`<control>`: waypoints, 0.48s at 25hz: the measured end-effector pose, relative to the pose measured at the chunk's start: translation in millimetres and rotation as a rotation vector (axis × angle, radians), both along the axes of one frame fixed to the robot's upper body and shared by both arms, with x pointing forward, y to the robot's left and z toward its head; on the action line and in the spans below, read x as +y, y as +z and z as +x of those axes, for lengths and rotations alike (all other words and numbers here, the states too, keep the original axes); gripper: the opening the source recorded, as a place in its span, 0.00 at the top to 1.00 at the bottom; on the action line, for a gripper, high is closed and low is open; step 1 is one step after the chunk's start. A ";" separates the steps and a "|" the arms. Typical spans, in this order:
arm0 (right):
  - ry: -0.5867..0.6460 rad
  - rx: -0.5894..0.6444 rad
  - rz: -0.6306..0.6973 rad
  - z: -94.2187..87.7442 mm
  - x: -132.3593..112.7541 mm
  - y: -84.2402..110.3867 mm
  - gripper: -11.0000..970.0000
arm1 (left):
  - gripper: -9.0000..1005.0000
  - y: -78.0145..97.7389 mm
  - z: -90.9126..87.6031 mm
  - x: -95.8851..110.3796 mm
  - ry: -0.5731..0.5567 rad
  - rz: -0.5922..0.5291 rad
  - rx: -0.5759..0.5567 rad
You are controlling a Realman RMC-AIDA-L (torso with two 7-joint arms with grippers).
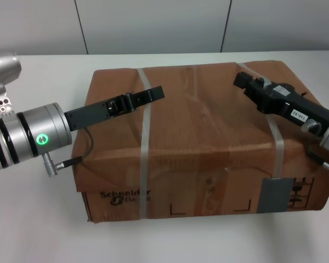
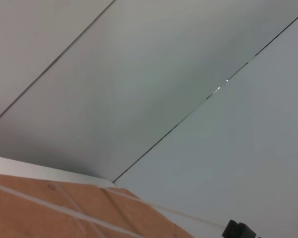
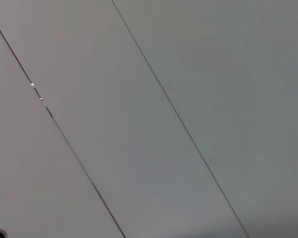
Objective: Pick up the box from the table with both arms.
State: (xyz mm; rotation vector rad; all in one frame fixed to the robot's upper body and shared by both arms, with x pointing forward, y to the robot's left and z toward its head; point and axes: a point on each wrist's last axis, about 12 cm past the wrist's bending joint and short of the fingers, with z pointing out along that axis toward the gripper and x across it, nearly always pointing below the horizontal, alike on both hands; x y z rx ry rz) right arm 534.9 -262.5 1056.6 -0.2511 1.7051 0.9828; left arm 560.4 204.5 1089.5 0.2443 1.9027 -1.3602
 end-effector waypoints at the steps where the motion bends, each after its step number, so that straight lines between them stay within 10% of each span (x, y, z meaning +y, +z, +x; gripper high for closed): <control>1: 0.000 0.000 0.000 0.0 0.0 0.0 0.89 | 0.88 0.0 0.0 0.0 0.000 0.000 0.000; 12: 0.000 0.000 0.000 0.0 0.1 0.0 0.89 | 0.88 0.2 0.0 -0.1 0.000 -0.001 -0.001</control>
